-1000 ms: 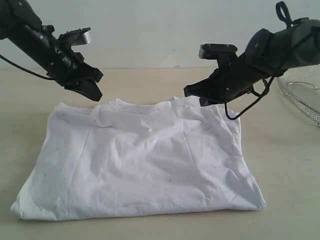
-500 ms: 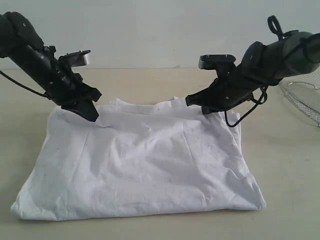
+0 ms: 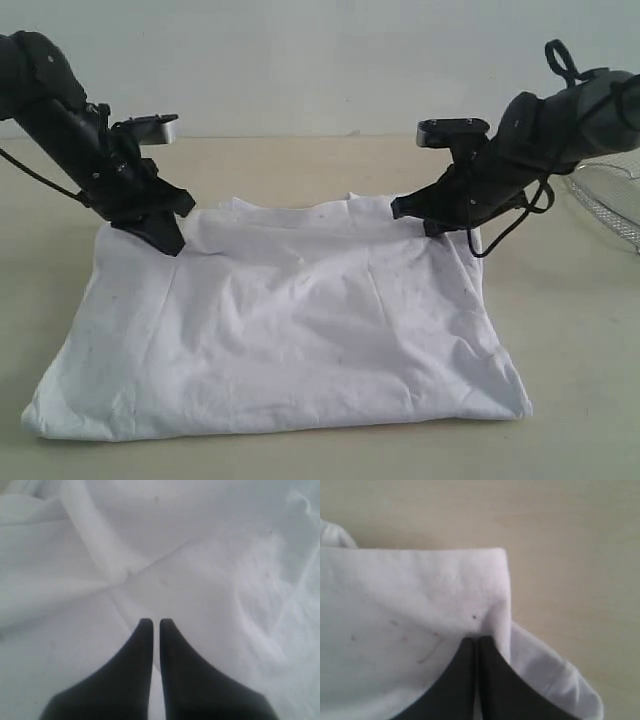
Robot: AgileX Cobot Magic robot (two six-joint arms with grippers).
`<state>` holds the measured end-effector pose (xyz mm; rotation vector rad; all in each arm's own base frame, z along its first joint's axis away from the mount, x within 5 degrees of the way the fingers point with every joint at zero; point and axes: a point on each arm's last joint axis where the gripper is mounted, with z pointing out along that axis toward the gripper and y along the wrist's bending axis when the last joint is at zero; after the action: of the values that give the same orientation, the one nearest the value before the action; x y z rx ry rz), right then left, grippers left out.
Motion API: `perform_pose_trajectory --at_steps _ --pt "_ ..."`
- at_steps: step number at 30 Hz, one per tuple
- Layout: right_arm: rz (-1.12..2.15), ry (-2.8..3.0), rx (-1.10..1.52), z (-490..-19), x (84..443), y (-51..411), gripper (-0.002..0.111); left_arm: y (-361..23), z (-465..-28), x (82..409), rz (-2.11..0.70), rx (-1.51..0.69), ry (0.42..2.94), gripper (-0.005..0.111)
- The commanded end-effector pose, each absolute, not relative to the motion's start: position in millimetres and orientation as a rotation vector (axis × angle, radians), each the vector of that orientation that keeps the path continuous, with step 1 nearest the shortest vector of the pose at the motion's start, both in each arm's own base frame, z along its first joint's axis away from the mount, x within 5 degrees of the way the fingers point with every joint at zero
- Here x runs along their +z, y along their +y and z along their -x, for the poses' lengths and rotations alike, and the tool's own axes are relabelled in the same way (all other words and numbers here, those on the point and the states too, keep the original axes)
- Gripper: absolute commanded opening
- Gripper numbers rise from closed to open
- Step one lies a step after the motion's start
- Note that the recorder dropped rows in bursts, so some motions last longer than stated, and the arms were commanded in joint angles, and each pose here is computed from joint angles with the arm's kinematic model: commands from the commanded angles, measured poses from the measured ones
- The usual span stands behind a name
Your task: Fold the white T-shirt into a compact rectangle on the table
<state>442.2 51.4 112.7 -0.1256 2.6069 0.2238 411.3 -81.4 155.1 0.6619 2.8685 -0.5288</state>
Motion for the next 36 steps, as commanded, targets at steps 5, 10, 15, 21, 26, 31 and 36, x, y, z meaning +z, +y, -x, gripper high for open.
perform_pose_trajectory --at_steps 5,10,15,21,26,31,36 --pt "0.055 2.608 0.191 -445 114 25 0.0 -75 -410 153 -0.618 -0.403 2.921 0.005" --pt "0.029 2.559 0.21 -446 131 27 0.0 -75 -412 153 -0.596 -0.398 2.905 0.005" --pt "0.057 2.526 0.245 -441 159 36 0.0 -76 -417 154 -0.554 -0.395 2.866 0.005" --pt "0.235 2.528 0.34 -430 167 90 0.0 -81 -427 155 -0.435 -0.448 2.77 0.005" --pt "0.334 2.545 0.354 -425 152 118 0.0 -78 -432 154 -0.444 -0.377 2.729 0.005" --pt "0.36 2.608 0.362 -422 138 119 0.0 -75 -437 155 -0.452 -0.313 2.682 0.005" --pt "0.37 2.613 0.364 -421 138 119 0.0 -61 -438 152 -0.44 -0.244 2.704 0.005"
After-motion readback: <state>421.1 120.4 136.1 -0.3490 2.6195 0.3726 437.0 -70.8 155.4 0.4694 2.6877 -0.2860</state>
